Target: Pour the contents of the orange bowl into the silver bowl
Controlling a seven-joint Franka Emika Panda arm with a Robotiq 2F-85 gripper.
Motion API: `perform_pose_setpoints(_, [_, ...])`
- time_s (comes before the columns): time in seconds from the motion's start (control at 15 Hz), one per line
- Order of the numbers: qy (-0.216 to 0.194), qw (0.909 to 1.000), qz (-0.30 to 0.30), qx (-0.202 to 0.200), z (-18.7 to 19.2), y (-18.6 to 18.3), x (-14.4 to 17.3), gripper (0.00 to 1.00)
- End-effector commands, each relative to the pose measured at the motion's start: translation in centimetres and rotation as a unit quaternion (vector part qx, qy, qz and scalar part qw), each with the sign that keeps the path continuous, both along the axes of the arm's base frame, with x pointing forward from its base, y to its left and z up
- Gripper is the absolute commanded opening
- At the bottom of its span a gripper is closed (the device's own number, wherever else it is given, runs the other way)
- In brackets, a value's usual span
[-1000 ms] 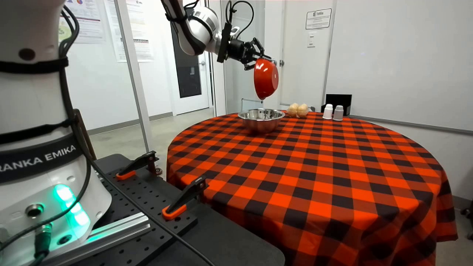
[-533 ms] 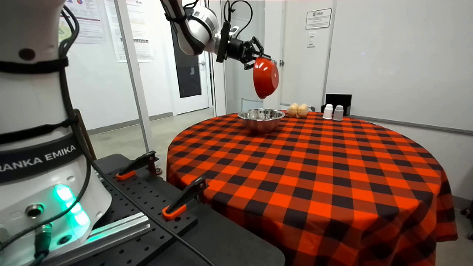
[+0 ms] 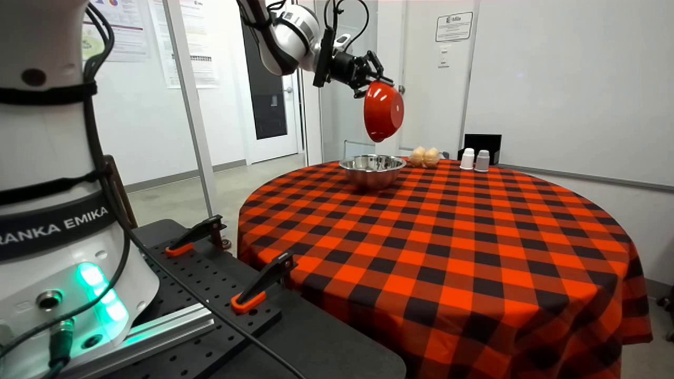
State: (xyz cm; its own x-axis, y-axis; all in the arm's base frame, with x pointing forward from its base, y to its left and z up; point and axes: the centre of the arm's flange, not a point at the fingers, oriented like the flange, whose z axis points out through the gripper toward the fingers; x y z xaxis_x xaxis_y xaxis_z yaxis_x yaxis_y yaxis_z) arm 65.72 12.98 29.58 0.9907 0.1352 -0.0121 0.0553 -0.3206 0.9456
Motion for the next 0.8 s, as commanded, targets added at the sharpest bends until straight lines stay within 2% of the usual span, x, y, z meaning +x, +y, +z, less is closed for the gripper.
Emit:
perform_pose_setpoints(0.0, [0.002, 0.9970, -0.057, 0.052, 1.3, -2.7, 1.7, 0.01])
perform_pose_setpoints(0.2, [0.033, 0.9856, -0.102, 0.130, 1.9, -5.9, 2.3, 0.01])
perform_pose_setpoints(0.33, [0.047, 0.9745, -0.126, 0.180, 2.1, -8.3, 2.5, 0.01])
perform_pose_setpoints(0.53, [0.065, 0.9523, -0.150, 0.258, 2.2, -12.1, 2.6, 0.01])
perform_pose_setpoints(0.73, [0.079, 0.9240, -0.165, 0.336, 1.7, -16.9, 1.6, 0.01])
